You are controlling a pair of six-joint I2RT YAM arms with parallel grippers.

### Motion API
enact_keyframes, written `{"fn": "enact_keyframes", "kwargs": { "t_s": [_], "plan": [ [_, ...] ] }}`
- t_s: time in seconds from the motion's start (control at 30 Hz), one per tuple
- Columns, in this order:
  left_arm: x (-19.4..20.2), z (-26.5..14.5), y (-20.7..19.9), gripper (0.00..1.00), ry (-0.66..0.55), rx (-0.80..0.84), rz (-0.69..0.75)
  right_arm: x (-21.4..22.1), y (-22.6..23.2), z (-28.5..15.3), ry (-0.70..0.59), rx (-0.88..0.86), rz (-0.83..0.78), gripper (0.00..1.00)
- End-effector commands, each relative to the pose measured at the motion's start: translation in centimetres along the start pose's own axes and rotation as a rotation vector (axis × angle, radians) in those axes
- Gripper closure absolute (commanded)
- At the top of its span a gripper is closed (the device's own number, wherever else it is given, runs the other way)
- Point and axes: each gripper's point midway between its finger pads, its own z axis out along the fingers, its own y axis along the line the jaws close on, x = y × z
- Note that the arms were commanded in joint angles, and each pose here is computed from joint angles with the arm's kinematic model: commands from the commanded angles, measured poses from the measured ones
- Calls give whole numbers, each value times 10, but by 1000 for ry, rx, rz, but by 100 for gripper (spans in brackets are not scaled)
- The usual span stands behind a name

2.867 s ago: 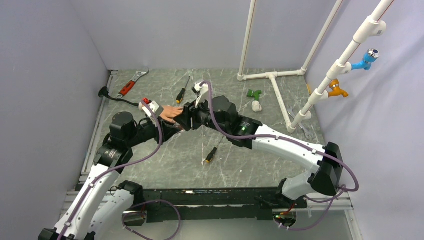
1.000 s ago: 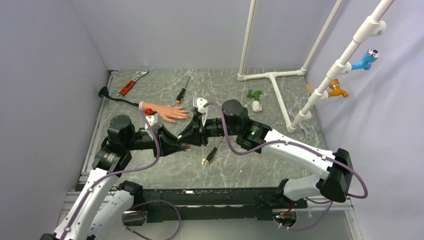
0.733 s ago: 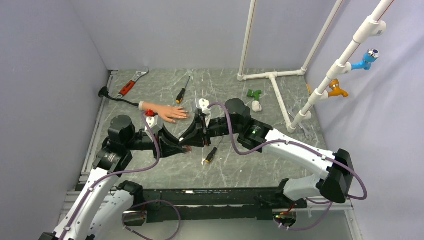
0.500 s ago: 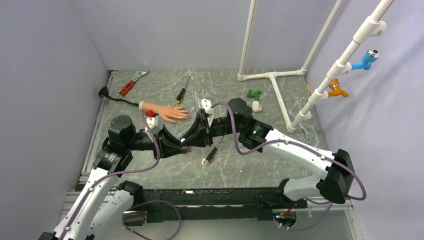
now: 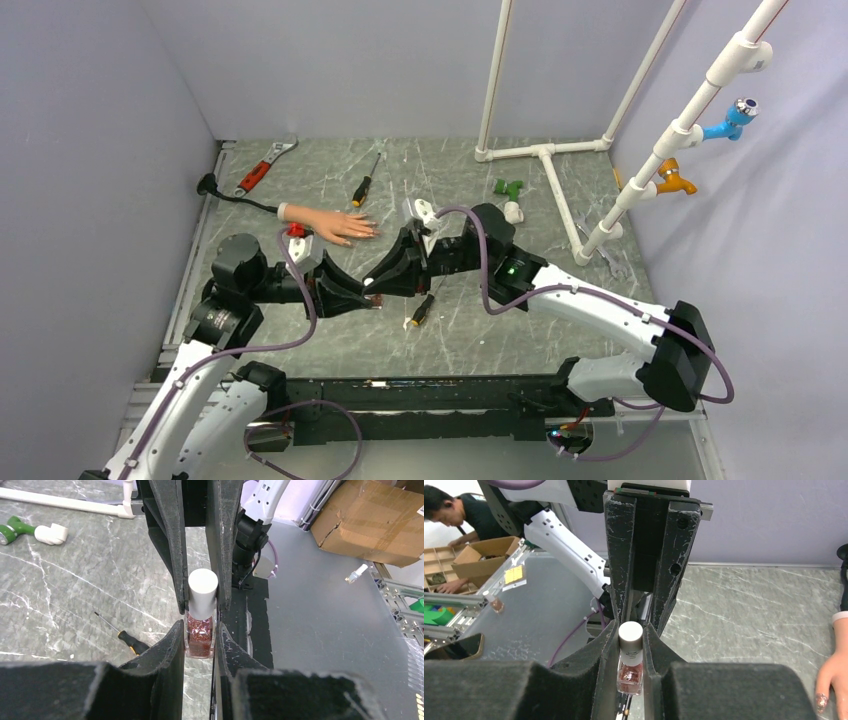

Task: Paint the nails
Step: Unscrew the nail polish bottle.

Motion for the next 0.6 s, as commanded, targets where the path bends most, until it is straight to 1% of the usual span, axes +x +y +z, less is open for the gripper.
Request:
{"fn": "enact_keyframes", "kwargs": {
  "t_s": [0.0, 0.13, 0.37, 0.4, 0.57],
  "plan": [
    [-29, -4, 8, 100, -73, -73, 162, 1, 22, -4, -20, -68, 79, 100],
    [-29, -4, 10, 100, -74, -85, 161, -5, 23, -4, -83, -67, 93, 100],
    [-30, -5, 10, 100, -75, -100, 164, -5, 22, -3, -62, -68, 95, 100],
    [-30, -5, 10, 100, -74, -101, 165, -5, 22, -3, -56, -64, 92, 96],
    [-30, -6, 13, 100, -72, -117, 162, -6, 14, -2, -9, -21, 82, 41]
  ]
}}
